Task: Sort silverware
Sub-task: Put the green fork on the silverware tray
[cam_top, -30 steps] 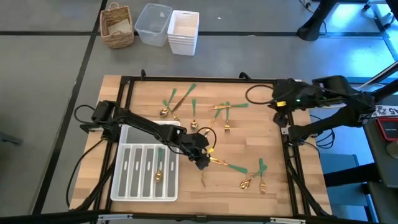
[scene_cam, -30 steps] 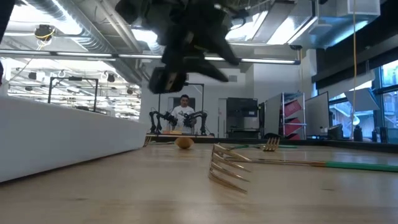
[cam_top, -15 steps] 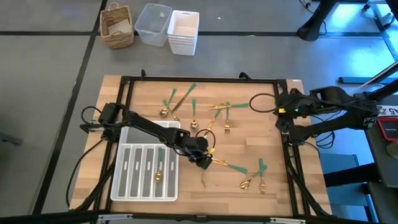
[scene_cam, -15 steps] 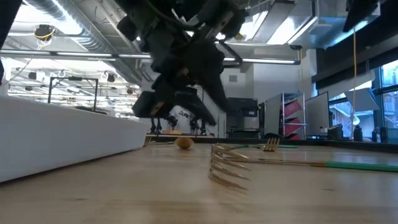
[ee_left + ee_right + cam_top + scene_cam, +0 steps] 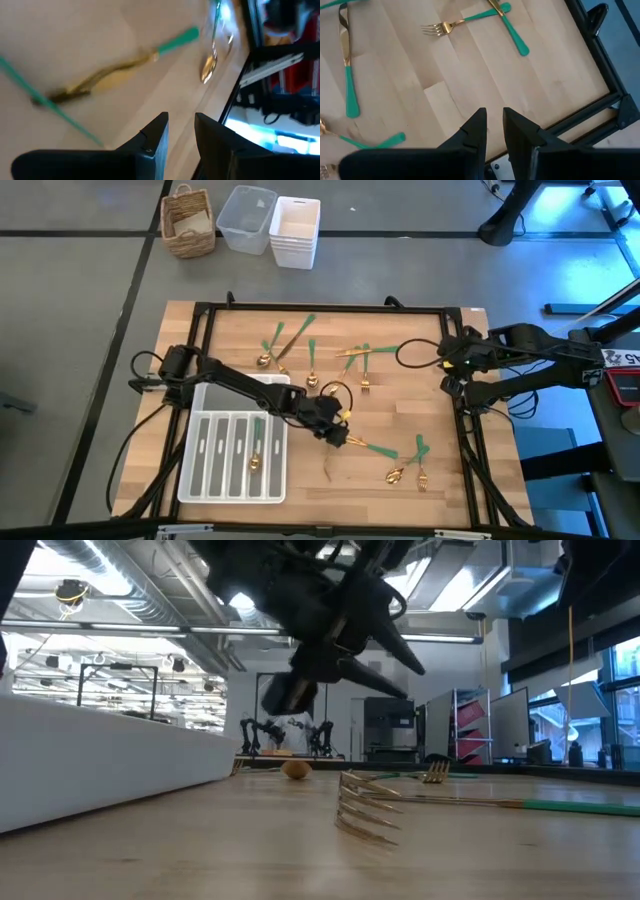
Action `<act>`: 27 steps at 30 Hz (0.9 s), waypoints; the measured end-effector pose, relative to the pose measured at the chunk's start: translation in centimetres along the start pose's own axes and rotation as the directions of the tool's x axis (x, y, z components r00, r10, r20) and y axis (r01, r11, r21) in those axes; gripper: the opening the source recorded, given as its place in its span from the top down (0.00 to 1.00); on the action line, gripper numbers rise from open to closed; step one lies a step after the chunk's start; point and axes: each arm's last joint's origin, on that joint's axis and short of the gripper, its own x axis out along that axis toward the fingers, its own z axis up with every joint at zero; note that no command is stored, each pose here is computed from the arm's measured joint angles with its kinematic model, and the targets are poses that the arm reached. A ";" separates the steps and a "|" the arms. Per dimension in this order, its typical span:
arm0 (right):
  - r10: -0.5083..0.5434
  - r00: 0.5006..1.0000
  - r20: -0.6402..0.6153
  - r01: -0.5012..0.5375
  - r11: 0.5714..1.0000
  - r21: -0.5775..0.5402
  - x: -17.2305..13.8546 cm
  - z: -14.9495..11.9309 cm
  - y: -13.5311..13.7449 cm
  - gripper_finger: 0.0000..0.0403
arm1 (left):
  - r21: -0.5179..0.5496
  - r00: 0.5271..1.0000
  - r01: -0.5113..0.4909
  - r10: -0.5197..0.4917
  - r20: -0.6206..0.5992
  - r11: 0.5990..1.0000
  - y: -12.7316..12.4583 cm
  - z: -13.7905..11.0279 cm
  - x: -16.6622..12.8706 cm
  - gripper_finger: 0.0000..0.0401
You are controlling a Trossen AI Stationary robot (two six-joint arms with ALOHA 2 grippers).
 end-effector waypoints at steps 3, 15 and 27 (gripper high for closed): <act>0.000 1.000 0.001 0.000 0.999 -0.044 0.0 0.0 0.0 0.84 | -0.010 0.997 -0.078 0.078 0.015 0.997 -2.0 -0.5 -0.6 0.78; 0.009 1.000 0.025 -0.007 0.997 -0.072 -0.2 -0.1 -0.1 0.84 | -0.093 0.928 -0.372 0.365 -0.079 0.924 -2.1 -0.9 3.4 0.78; 0.011 1.000 0.028 -0.009 0.997 -0.071 -0.2 -0.1 -0.1 0.84 | -0.163 0.901 -0.432 0.416 -0.122 0.887 -1.1 -0.8 3.5 0.78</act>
